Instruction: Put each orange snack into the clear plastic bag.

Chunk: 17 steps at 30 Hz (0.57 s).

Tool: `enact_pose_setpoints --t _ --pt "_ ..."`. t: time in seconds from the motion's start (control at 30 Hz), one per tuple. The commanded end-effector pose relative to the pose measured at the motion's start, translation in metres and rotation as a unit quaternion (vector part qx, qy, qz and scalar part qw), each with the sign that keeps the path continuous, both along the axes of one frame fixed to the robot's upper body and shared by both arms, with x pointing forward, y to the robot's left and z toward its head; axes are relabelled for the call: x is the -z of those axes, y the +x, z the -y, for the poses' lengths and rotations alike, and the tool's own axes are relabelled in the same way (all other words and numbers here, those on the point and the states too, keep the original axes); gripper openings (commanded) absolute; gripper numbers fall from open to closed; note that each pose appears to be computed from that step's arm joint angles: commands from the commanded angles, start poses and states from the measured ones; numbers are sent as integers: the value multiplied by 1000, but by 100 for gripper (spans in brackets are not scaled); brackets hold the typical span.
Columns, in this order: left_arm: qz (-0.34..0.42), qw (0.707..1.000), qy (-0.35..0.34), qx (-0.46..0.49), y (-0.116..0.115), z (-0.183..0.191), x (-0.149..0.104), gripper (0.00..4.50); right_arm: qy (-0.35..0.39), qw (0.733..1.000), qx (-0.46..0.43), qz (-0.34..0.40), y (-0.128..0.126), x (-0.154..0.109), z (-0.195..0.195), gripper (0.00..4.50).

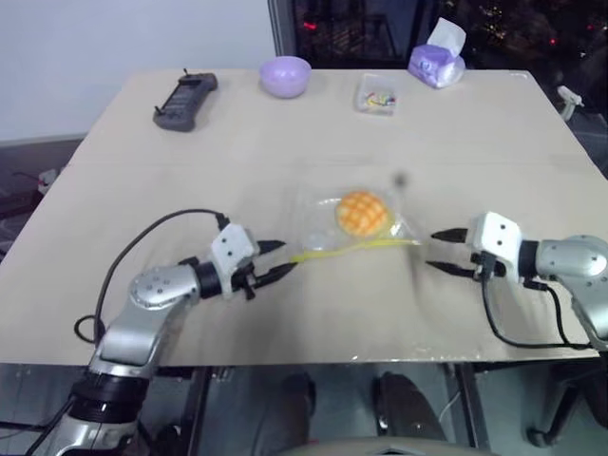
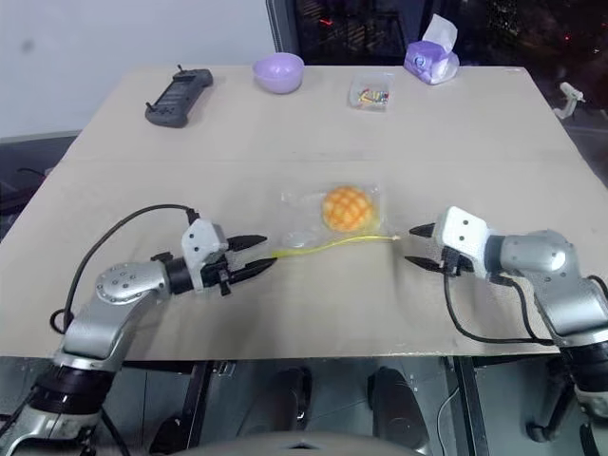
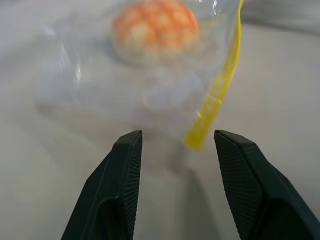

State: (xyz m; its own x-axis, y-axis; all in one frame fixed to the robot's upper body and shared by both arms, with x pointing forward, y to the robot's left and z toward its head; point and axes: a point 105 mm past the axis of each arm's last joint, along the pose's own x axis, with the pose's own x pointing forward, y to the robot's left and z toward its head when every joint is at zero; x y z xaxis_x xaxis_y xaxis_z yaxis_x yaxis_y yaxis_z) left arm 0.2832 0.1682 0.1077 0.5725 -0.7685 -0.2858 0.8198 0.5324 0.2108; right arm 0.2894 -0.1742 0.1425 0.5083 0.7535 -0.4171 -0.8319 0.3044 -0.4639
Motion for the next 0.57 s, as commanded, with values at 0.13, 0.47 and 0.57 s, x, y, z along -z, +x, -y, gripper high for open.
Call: enact_pose_setpoints --t 0.13,0.47,0.57 --pt "-41 998 -37 -29 -21 -30 -13 243 114 992 47 -34 -19 -19 45 237" --pt "-52 995 -49 -65 -31 -51 -14 243 150 981 100 -64 -29 -6 76 237" --pt "-46 995 -46 -69 -31 -52 -14 243 150 981 102 -63 -29 -6 76 237"
